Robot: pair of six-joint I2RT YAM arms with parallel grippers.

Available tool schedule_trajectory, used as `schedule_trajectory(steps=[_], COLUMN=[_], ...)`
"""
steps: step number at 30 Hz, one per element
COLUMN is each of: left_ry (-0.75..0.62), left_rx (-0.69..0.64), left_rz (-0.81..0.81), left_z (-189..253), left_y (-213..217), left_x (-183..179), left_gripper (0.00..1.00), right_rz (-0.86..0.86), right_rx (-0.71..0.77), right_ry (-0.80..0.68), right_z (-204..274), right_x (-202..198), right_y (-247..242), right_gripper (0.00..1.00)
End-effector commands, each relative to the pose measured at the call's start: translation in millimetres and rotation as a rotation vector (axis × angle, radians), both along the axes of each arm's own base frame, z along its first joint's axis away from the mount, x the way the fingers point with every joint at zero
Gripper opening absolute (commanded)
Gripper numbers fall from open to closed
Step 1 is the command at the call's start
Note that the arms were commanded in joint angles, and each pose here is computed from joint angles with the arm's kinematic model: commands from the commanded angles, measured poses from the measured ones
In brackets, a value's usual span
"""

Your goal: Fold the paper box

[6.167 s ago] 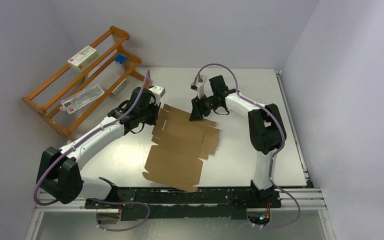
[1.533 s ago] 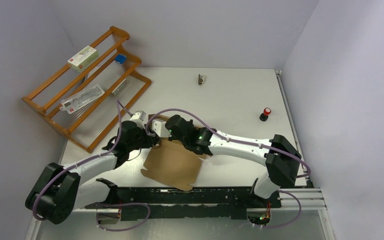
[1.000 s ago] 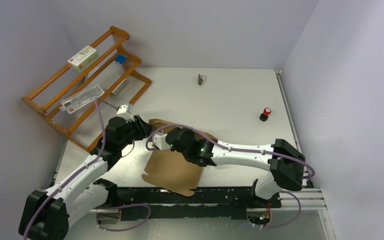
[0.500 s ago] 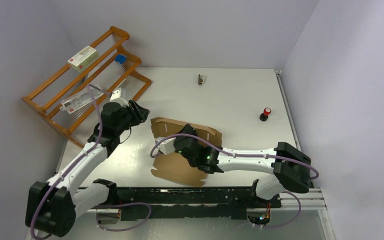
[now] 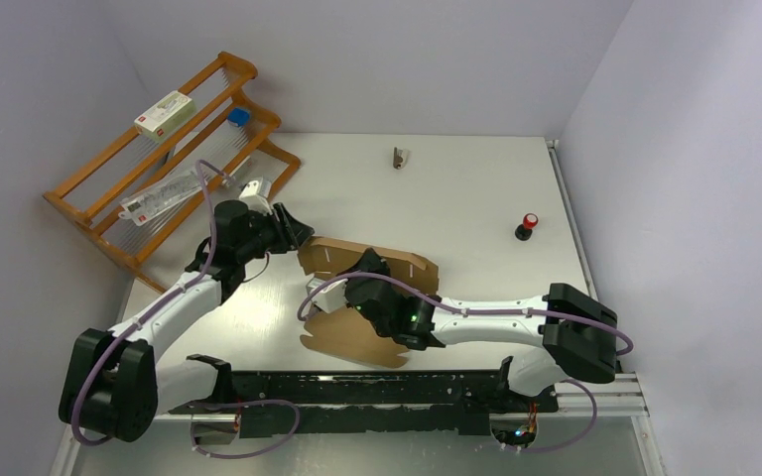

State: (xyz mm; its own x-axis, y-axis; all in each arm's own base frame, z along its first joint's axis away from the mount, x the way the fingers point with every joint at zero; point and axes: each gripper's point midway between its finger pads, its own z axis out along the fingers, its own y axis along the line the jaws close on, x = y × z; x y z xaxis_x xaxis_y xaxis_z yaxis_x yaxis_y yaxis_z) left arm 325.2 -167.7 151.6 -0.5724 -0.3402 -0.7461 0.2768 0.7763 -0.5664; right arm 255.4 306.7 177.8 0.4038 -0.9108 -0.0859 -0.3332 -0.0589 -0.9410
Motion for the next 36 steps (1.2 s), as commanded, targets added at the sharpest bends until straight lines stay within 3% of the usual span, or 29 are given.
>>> schedule_trajectory(steps=[1, 14, 24, 36], left_ry=[-0.020, 0.004, 0.101, 0.126], left_rx=[-0.008, -0.058, 0.043, -0.010], left_rz=[-0.074, -0.141, -0.070, -0.078], left_z=[-2.0, 11.6, -15.3, -16.4], left_y=[-7.2, -17.9, -8.5, -29.3], left_x=[-6.9, -35.0, -45.1, -58.9], left_gripper=[0.45, 0.36, 0.31, 0.25], right_rz=[-0.008, -0.021, -0.006, -0.015], right_rx=[0.031, 0.058, 0.078, 0.091], right_ry=[-0.010, 0.011, 0.026, 0.035], right_z=[1.5, -11.2, -18.4, -27.2], right_x=[-0.7, -0.4, -1.0, 0.2], right_y=[2.2, 4.5, 9.5, 12.9], right_gripper=[0.00, 0.00, 0.00, 0.00])
